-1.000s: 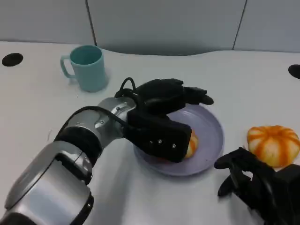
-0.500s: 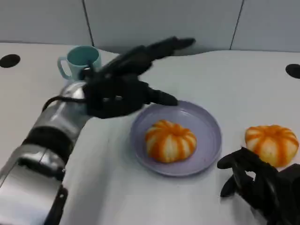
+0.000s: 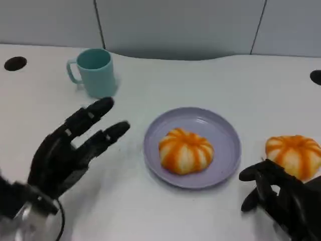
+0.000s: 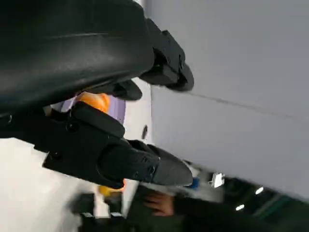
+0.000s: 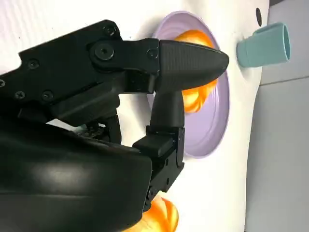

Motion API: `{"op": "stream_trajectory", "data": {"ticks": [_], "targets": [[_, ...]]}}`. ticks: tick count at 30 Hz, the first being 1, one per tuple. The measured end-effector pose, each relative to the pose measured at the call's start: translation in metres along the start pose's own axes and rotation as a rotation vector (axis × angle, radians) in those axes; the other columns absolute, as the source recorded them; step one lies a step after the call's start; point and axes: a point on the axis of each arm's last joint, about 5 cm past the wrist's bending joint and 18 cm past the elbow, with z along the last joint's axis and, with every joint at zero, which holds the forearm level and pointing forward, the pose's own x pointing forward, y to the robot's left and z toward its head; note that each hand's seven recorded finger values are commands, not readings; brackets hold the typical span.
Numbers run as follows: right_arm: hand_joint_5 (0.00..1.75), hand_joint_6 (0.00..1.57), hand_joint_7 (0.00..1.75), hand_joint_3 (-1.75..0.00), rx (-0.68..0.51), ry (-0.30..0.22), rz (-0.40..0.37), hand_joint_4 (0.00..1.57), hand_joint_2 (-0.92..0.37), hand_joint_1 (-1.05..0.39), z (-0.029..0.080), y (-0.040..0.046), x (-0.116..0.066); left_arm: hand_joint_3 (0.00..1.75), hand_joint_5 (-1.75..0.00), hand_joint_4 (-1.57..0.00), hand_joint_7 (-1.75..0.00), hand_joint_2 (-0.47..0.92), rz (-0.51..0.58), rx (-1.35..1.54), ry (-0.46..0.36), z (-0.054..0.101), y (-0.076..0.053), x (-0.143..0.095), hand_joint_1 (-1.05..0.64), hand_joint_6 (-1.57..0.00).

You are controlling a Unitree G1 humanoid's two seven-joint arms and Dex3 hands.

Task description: Grasp the bread from the table and place it into the plate.

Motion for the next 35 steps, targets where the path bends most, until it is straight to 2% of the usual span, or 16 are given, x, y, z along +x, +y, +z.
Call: {"op": "stream_trajectory", "data": {"ticks": [1, 2, 3, 7, 10, 18, 24, 35], "targets": [[1.75, 0.46, 1.47, -0.55, -0.001, 0.001, 0.0, 0.52, -0.92, -0.29, 0.0, -0.0001, 0.0, 0.33, -1.45, -0.39, -0.9, 0.92, 0.035, -0.042, 0.01, -0.001, -0.001, -0.009, -0.65, -0.51], [1.75, 0.47, 1.47, -0.55, -0.001, 0.002, 0.0, 0.52, -0.92, -0.29, -0.001, -0.0001, -0.001, 0.35, -1.5, -0.38, -1.0, 0.92, 0.063, -0.061, 0.023, -0.002, -0.001, -0.016, -0.64, -0.47], [1.75, 0.47, 1.48, -0.56, -0.001, 0.003, -0.001, 0.53, -0.92, -0.29, -0.001, -0.0004, -0.001, 0.38, -1.64, -0.36, -1.18, 0.92, 0.089, -0.077, 0.042, -0.004, -0.002, -0.024, -0.64, -0.44], [1.75, 0.48, 1.48, -0.56, 0.01, 0.003, 0.003, 0.55, -0.92, -0.28, -0.001, -0.0013, -0.002, 0.43, -1.74, -0.42, -1.36, 0.92, 0.18, -0.179, 0.116, -0.015, -0.002, -0.048, -0.61, -0.45], [1.75, 0.48, 1.49, -0.55, 0.01, 0.003, 0.003, 0.55, -0.92, -0.29, -0.001, -0.0014, -0.002, 0.36, -1.75, -0.5, -1.51, 0.92, 0.217, -0.212, 0.114, -0.021, -0.004, -0.054, -0.6, -0.42], [1.75, 0.48, 1.49, -0.55, 0.014, 0.005, 0.007, 0.54, -0.92, -0.3, -0.001, -0.0043, -0.001, 0.39, -1.75, -0.52, -1.74, 0.92, 0.275, -0.253, 0.099, -0.024, -0.004, -0.058, -0.5, -0.3], [1.73, 0.47, 1.48, -0.55, 0.01, 0.007, -0.003, 0.52, -0.92, -0.29, -0.001, -0.0072, -0.001, 0.34, -1.75, -0.54, -1.75, 0.92, 0.338, -0.261, 0.12, -0.029, -0.004, -0.06, -0.49, -0.33], [1.74, 0.44, 1.47, -0.55, 0.002, 0.012, -0.015, 0.51, -0.92, -0.27, 0.0, -0.0119, -0.002, 0.31, -1.75, -0.6, -1.75, 0.92, 0.355, -0.279, 0.125, -0.033, -0.007, -0.057, -0.51, -0.37]]}}
